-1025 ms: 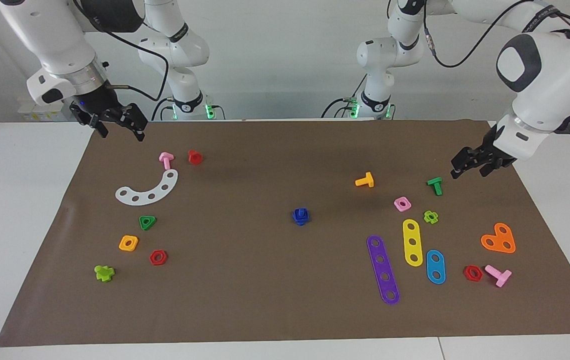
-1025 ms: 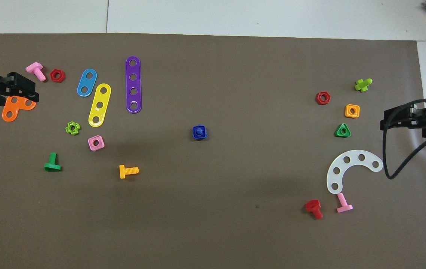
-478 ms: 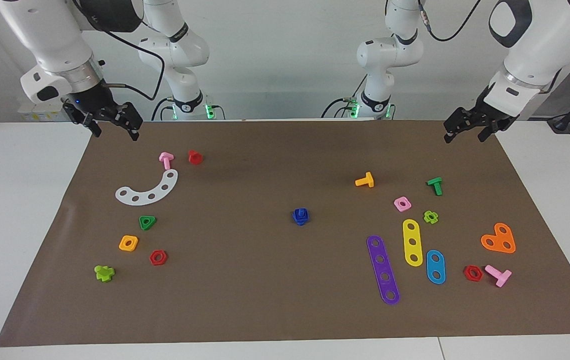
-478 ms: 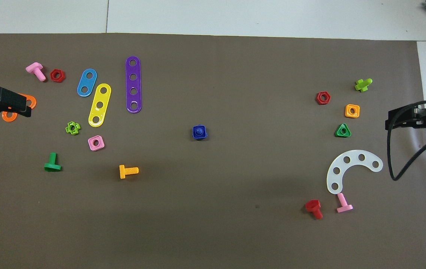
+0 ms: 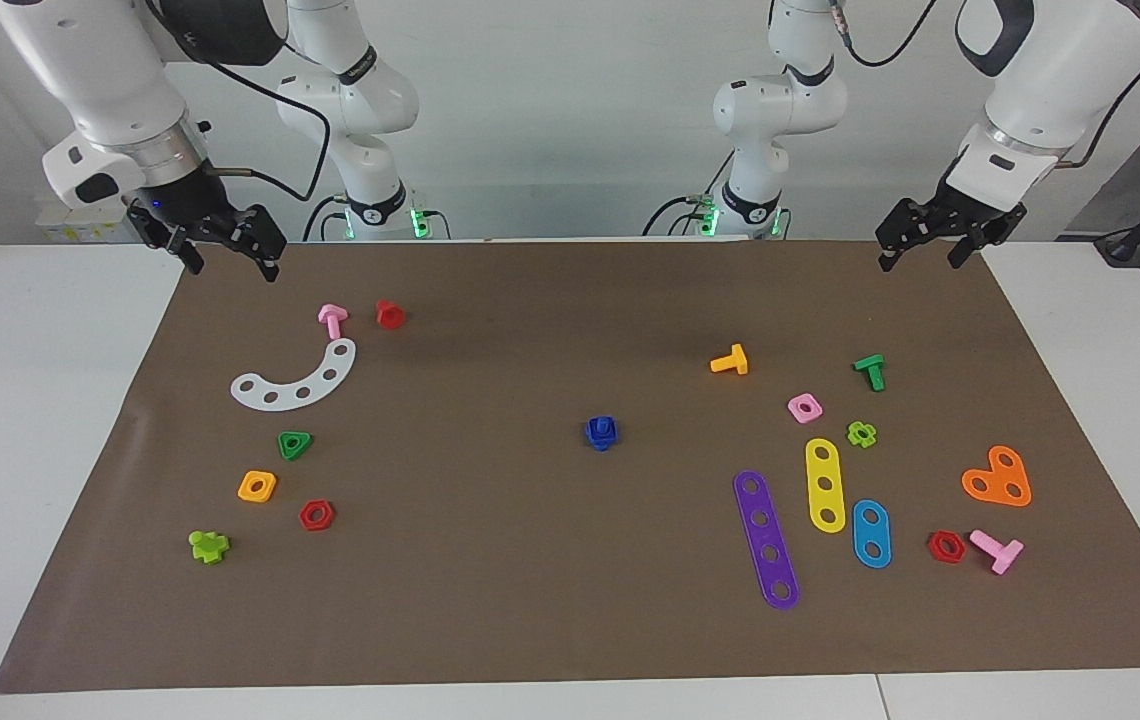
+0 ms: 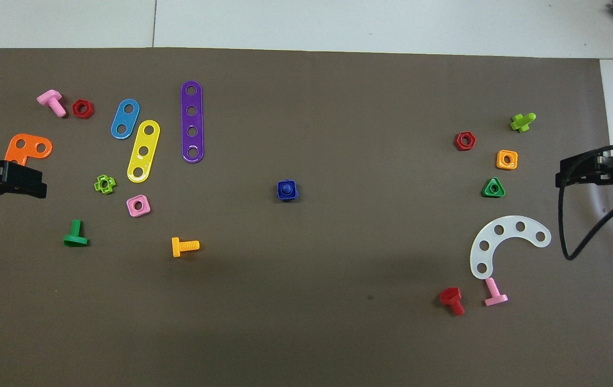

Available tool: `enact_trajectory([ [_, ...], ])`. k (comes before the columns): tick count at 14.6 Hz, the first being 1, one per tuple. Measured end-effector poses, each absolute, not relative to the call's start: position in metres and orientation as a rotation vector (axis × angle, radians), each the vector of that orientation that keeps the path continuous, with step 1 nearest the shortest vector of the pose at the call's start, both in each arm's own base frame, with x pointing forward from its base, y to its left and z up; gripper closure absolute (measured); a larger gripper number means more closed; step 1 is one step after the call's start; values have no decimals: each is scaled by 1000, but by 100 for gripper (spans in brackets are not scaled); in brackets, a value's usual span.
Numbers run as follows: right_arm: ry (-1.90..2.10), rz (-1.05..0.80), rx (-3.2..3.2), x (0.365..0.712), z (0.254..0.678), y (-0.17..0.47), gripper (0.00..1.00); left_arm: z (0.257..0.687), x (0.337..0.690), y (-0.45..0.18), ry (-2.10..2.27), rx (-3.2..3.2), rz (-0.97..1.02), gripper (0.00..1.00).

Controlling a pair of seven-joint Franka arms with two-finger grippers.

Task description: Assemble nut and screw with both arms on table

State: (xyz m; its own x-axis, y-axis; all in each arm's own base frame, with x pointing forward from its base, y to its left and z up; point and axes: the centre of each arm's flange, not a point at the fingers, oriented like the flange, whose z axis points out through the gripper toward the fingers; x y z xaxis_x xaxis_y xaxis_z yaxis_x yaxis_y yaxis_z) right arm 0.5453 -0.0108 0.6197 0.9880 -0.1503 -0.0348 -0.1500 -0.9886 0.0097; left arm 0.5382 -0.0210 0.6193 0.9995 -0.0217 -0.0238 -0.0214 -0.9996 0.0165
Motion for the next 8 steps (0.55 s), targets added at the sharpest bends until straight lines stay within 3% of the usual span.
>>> enact_trajectory([
  [8,-232,-55,3125,545,620,-9,0,621,544,-21,-203,3120,36,0],
])
